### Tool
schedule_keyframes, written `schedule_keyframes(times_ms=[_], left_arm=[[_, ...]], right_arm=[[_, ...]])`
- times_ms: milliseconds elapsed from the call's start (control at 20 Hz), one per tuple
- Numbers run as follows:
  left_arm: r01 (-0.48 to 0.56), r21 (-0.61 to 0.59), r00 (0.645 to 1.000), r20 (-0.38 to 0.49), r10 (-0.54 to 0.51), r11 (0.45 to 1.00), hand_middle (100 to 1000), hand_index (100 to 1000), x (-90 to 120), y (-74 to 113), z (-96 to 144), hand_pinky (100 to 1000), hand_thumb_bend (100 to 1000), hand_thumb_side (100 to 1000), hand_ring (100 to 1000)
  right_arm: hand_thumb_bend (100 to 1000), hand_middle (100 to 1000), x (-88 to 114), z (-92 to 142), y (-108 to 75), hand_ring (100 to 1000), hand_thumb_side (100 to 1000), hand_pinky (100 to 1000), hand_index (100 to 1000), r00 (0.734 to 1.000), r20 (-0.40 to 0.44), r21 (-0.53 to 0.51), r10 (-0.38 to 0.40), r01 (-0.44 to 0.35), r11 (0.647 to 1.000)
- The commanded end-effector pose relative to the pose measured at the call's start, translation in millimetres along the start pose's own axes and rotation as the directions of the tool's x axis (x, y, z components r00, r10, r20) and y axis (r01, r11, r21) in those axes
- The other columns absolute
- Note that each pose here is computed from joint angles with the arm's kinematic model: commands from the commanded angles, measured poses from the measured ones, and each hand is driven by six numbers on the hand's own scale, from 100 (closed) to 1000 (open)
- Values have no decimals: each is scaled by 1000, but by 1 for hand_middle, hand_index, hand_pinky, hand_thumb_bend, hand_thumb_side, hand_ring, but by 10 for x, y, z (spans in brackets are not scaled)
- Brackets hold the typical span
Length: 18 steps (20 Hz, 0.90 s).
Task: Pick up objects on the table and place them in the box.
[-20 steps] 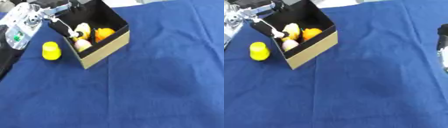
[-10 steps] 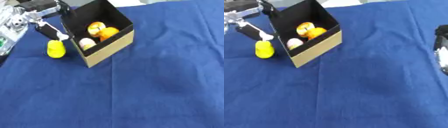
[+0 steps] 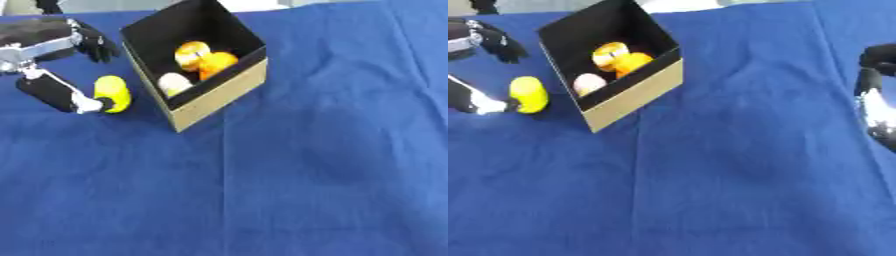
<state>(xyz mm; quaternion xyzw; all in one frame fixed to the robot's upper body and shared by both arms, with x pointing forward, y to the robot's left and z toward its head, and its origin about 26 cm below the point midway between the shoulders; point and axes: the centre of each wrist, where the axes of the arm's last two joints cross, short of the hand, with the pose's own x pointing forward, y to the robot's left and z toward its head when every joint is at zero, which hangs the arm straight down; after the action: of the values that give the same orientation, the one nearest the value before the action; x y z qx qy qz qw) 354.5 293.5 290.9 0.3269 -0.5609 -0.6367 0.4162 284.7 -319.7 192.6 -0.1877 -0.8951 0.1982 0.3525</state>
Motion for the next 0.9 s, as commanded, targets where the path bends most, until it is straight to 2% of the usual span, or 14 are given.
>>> schedule_keyframes(times_ms=[50,250,500,900], left_arm=[[-3,-4,998,-70,3,1000,699,848,-118,101,-4,805,513,265,742],[-4,7,987,-159,5,1000,755,865,-311,76,-117,825,537,263,781],[-6,0,972,-235,6,1000,763,869,-518,1,-218,830,532,254,789],[-60,-39,971,-232,49,997,749,875,-628,-101,-352,820,524,278,776]], right_arm=[[152,598,62,-41,-53,757,364,726,723,999,29,-10,15,-15,1000],[153,597,59,-34,-47,756,366,725,722,1000,27,-14,11,-11,1000],[152,596,62,-40,-35,756,369,724,722,999,31,-17,7,-7,1000],[148,596,67,-51,-13,756,371,723,722,999,34,-26,1,0,1000]])
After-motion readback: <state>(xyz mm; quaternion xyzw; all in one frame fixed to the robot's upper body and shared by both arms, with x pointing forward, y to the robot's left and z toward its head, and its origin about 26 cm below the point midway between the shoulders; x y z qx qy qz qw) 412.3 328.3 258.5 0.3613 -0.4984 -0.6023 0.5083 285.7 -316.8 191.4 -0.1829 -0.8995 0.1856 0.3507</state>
